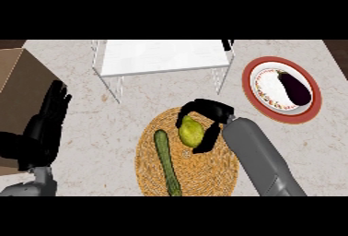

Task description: Pick the pear from the placemat and place it in the tiered shelf

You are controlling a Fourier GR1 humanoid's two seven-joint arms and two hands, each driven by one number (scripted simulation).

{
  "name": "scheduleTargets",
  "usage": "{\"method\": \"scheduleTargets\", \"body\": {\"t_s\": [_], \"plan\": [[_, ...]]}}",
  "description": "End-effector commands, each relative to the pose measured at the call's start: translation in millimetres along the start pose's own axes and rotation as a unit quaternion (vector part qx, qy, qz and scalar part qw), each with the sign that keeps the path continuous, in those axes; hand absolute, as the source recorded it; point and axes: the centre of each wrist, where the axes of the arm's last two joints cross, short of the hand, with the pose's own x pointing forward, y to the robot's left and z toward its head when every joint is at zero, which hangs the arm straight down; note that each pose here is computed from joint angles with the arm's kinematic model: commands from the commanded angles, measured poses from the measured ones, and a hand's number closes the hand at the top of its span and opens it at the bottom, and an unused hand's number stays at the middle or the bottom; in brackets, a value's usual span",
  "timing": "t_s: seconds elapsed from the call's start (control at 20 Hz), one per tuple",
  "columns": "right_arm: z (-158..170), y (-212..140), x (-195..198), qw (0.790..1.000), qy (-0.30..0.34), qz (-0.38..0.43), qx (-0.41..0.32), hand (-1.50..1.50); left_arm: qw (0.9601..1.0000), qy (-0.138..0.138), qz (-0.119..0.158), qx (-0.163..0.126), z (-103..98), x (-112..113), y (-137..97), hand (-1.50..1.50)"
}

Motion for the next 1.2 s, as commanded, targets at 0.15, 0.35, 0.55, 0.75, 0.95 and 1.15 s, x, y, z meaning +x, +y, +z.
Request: {"method": "scheduleTargets", "body": {"t_s": [0.15, 0.35, 0.55, 0.75, 0.95, 1.15], "plan": [[-21.4, 20.8, 10.2, 0.994, 0.05, 0.067, -0.075, 1.5, 1.0, 0.0, 0.007, 0.001, -0.1, 1.6, -10.9, 0.0], [-28.8, 22.7, 26.8, 0.947, 0.228, 0.179, -0.137, 1.5, 0.9999, 0.01, -0.005, 0.001, -3.8, -1.7, -4.1, 0.0], [-37.7, 25.8, 55.2, 0.908, 0.306, 0.202, -0.202, 1.5, 0.9998, 0.014, 0.0, -0.012, -4.4, -2.2, -5.2, 0.0], [-41.5, 49.5, 105.5, 0.909, 0.311, 0.161, -0.225, 1.5, 0.9999, 0.003, -0.003, -0.013, -14.6, 4.0, -11.8, 0.0], [-40.8, 56.1, 175.9, 0.9, 0.283, 0.147, -0.298, 1.5, 0.9997, 0.006, -0.007, -0.024, -10.5, -2.0, -18.2, 0.0], [-21.9, 49.0, 233.4, 0.891, 0.213, 0.06, -0.397, 1.5, 0.9998, 0.006, 0.006, -0.017, -4.4, -8.6, -21.1, 0.0]]}}
